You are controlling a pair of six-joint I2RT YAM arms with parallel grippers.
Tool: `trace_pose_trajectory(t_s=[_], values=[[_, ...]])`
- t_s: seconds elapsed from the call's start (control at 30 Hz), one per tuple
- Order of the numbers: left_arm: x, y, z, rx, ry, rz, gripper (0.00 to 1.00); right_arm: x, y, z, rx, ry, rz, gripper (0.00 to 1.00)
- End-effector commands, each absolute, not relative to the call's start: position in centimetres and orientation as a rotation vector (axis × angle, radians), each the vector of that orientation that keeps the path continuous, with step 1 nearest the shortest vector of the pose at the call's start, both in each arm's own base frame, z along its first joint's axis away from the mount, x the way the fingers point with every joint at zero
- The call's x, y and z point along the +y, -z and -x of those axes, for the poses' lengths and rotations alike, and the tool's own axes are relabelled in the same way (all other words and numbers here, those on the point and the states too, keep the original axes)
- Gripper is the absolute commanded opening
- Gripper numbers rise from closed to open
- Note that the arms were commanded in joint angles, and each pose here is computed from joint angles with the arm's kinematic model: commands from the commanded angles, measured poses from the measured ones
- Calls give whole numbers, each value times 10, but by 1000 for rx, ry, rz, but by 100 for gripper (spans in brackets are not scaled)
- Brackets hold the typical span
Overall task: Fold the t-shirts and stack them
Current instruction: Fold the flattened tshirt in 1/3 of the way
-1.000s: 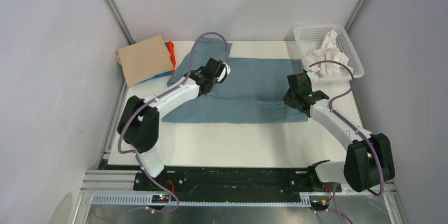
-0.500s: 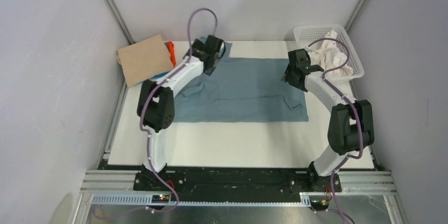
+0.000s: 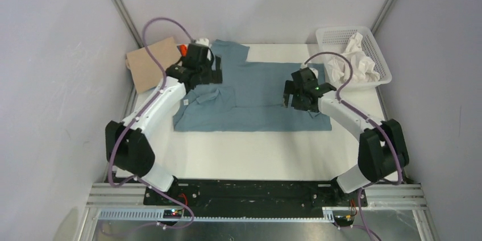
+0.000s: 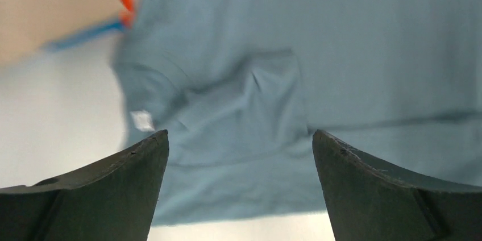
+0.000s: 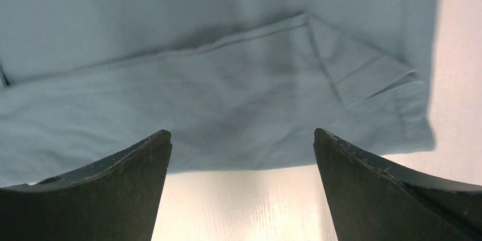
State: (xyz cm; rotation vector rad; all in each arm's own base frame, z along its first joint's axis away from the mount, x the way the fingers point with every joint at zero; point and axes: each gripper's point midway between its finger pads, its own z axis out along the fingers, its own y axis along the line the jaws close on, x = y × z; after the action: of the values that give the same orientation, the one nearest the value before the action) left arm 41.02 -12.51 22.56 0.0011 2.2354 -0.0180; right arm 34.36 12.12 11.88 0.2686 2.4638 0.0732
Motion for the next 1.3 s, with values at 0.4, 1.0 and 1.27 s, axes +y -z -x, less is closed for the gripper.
trace_pose_trajectory(t_s=[0.4,1.0,1.27], values=[[-158,-71,-395,2586,240,106,100,98,-36,-367,2615,-12,-312,99],[-114,-131,-575,2301,248,255,100,-4,-108,-402,2215,487,-580,99],[-127,-170,-524,2293,338,225,100,42,-126,-396,2271,256,-447,100]])
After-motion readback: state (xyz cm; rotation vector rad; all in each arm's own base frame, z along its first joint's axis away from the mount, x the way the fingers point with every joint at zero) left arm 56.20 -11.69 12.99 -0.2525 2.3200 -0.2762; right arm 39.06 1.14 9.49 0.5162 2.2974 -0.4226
